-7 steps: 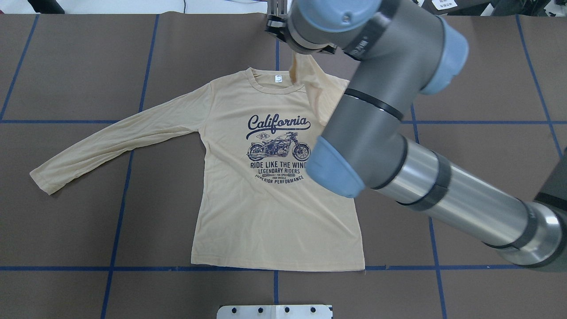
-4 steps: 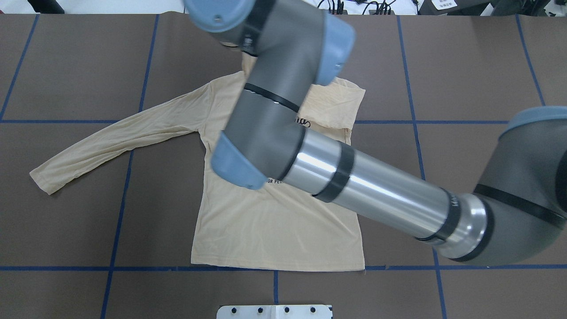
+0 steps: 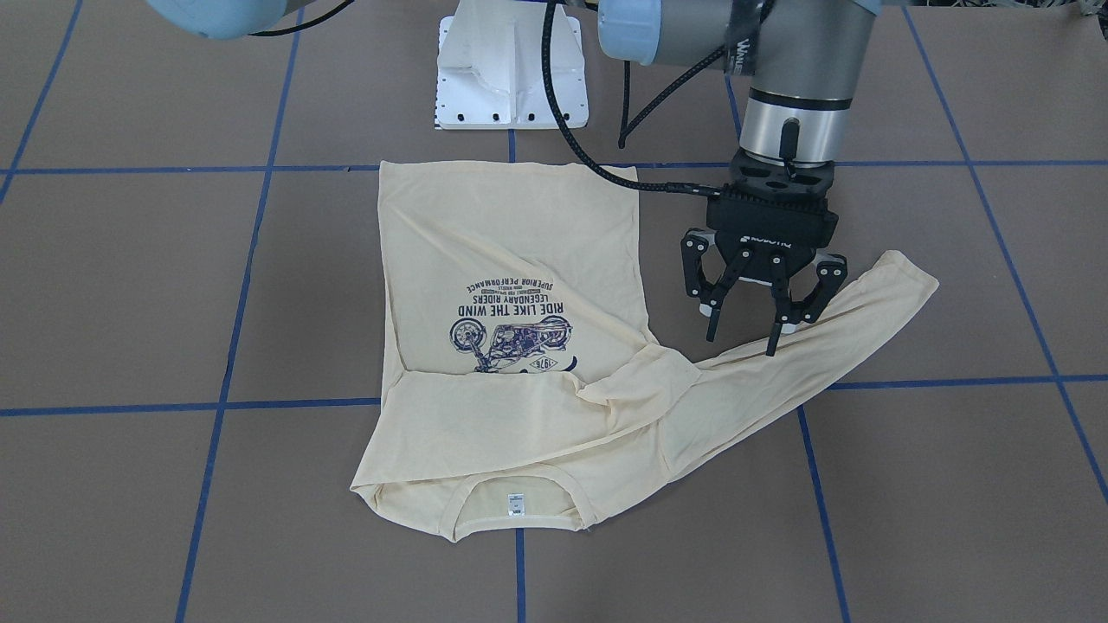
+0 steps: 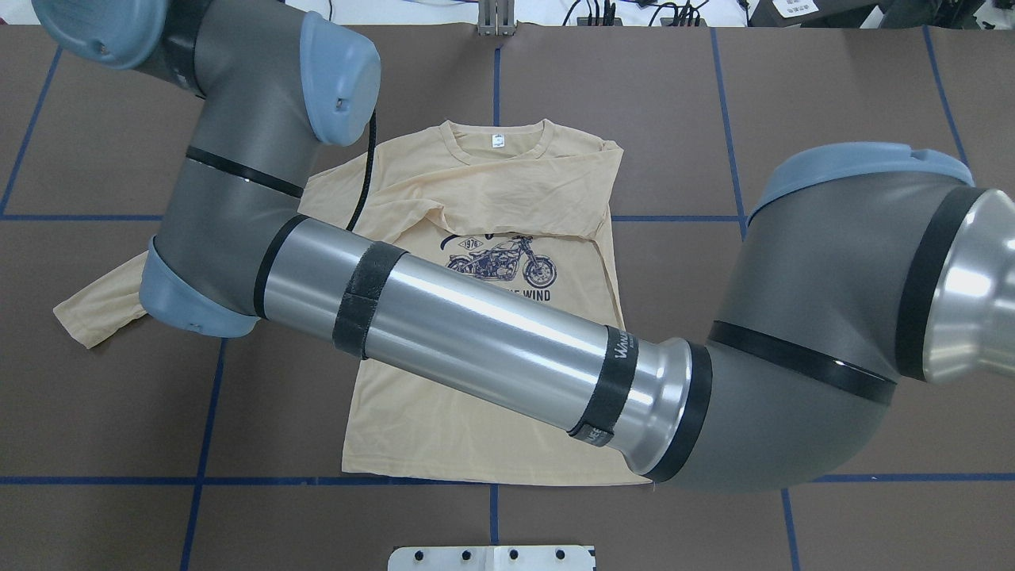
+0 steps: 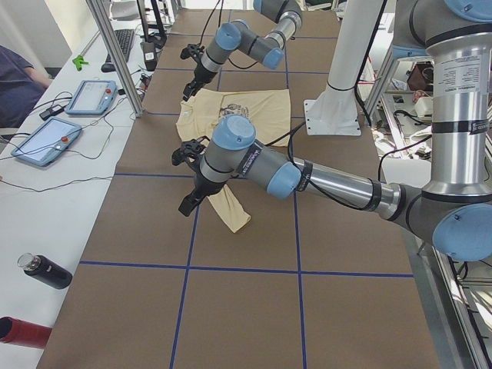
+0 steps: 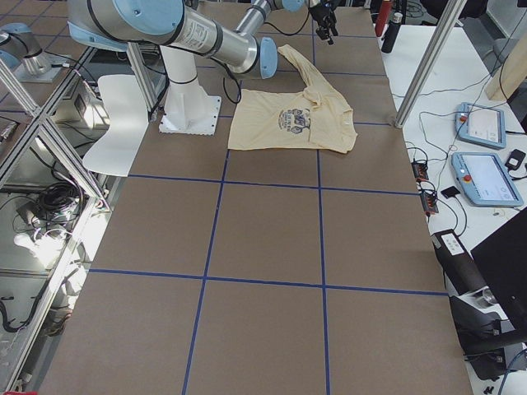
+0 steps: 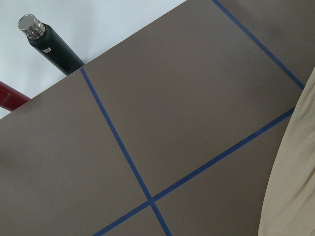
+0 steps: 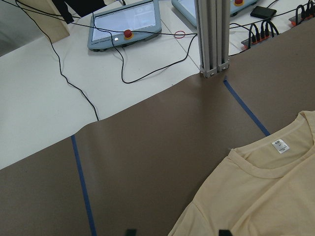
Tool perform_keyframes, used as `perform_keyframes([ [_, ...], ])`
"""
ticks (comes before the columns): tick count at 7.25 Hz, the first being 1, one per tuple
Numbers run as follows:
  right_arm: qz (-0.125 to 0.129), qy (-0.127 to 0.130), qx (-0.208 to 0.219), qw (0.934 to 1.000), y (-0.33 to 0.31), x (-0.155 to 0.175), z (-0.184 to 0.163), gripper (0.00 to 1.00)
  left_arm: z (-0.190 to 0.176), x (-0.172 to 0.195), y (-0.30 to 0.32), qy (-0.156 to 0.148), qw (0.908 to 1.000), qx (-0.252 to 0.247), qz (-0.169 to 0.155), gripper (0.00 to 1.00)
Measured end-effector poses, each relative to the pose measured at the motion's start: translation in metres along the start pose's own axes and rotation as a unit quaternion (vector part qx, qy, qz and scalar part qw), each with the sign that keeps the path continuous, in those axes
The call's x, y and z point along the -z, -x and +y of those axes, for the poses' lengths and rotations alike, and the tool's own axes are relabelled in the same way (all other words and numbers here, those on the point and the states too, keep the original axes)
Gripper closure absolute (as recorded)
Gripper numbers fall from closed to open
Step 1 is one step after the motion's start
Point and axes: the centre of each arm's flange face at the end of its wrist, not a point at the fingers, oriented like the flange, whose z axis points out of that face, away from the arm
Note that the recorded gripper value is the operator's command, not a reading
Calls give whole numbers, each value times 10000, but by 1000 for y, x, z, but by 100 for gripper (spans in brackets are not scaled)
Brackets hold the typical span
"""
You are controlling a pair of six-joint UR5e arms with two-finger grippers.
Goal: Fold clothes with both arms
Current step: 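Grasp the sleeve cuff with the right gripper and fold it across the shirt front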
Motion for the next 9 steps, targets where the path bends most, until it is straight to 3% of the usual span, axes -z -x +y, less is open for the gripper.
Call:
perform_keyframes([
  [2,-14,114,79,9999,3,5,-7,0,-1,0,0,-7,10000,5,17,0],
  [4,202,468,360,9981,-26,-4,-33,0,-7,5,-9,-214,9994,-170,226,0],
  [6,393,828,879,9919,-115,-17,-68,0,-10,-2,-29,-384,9964,-425,625,0],
  [8,263,1133,1404,9832,-231,-22,-109,0,-4,-21,-56,-328,9941,-345,971,0],
  [9,181,1269,1775,9757,-297,-22,-134,0,5,-33,-73,-356,9937,-250,1035,0],
])
